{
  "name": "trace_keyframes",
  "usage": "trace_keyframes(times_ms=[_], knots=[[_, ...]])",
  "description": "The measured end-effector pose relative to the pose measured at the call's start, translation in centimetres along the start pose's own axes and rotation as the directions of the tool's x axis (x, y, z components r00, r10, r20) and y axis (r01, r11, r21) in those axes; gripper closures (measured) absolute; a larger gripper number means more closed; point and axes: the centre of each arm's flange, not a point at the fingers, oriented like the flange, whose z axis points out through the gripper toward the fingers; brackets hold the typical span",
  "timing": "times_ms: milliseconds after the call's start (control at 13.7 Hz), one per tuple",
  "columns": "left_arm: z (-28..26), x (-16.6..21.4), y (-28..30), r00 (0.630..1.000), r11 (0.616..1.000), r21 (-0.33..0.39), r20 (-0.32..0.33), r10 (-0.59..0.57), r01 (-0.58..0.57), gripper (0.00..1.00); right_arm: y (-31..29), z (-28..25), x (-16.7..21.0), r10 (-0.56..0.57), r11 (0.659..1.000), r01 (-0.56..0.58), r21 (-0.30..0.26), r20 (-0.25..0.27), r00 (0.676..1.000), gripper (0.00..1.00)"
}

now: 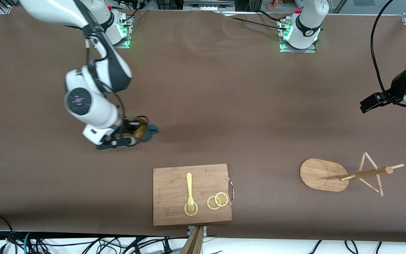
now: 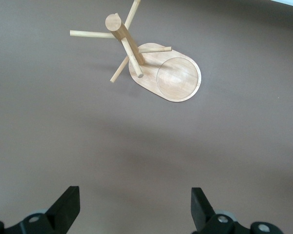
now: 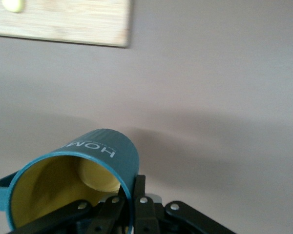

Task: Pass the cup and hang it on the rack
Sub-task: 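Carry the teal mug with the right gripper toward the table middle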

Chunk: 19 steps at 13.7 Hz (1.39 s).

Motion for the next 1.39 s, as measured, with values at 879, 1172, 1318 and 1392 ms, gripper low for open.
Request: trace_keyframes(times_ms=[879, 1172, 1318, 1392], knots=[[0.3, -0.1, 0.0, 1.000, 1.000, 0.006, 0.016, 0.000, 0.000, 0.00, -27.0, 4.6, -3.3, 0.118, 0.989, -0.113, 0.097, -0.047, 0.992, 0.96], [2.0, -0.7, -0.2, 1.000, 1.000, -0.012, -0.018, 0.004, -0.004, 0.00, -31.7, 6.7, -6.2, 0.065, 0.992, -0.057, 0.116, -0.060, 0.996, 0.96], [4.3, -3.0, -1.6, 0.998, 0.999, -0.044, -0.070, -0.002, -0.001, 0.00, -33.2, 7.8, -7.3, 0.044, 0.993, -0.038, 0.113, -0.054, 0.998, 0.96], [5.6, -4.6, -2.7, 0.996, 0.998, -0.058, -0.087, -0.009, 0.004, 0.00, -33.4, 8.3, -7.5, 0.041, 0.993, -0.035, 0.113, -0.052, 0.998, 0.96]])
